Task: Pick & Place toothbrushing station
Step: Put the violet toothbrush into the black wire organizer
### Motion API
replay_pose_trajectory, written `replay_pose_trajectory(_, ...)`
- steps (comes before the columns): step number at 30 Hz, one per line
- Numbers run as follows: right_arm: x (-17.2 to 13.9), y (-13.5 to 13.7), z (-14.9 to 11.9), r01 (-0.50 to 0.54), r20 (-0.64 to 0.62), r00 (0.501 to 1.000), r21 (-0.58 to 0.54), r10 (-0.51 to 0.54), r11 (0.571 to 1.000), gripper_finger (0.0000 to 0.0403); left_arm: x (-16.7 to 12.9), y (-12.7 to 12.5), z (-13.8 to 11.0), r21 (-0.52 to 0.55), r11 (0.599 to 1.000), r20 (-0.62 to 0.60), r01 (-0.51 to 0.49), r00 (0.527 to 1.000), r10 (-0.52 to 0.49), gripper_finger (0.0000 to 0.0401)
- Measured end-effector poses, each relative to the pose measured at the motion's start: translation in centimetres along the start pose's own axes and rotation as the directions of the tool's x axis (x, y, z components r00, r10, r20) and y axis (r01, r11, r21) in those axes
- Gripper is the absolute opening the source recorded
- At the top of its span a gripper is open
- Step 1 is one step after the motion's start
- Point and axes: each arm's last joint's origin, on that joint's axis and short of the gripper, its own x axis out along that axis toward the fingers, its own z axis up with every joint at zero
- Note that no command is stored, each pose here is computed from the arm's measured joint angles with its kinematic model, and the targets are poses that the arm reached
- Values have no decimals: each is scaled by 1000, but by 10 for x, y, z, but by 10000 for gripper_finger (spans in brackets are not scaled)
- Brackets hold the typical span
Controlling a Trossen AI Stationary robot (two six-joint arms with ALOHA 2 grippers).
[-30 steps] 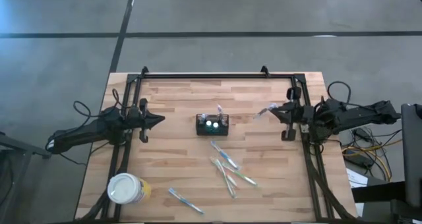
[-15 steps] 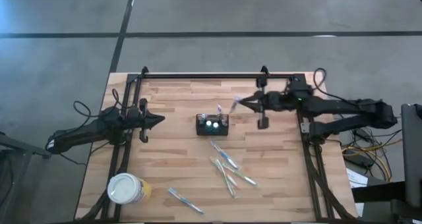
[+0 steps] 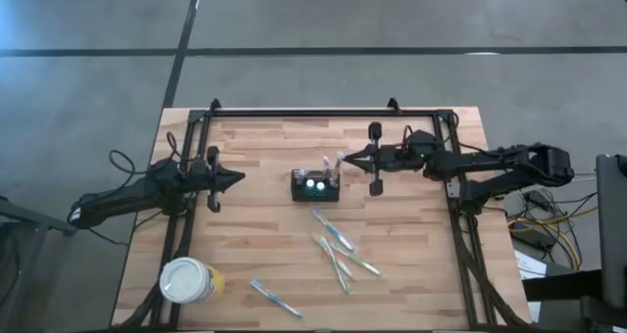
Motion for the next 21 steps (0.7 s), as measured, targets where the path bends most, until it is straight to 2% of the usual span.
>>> replay_pose_trajectory(8, -10, 6, -24, 73, 68, 995, 37, -75, 997, 8, 0, 0, 0, -11, 1000, 5, 0, 1000, 0, 10)
replay_pose_trajectory(21, 12, 7, -65, 100, -33, 995, 71, -98, 992, 8, 0, 0, 0, -13, 1000, 4, -10, 1000, 10, 10)
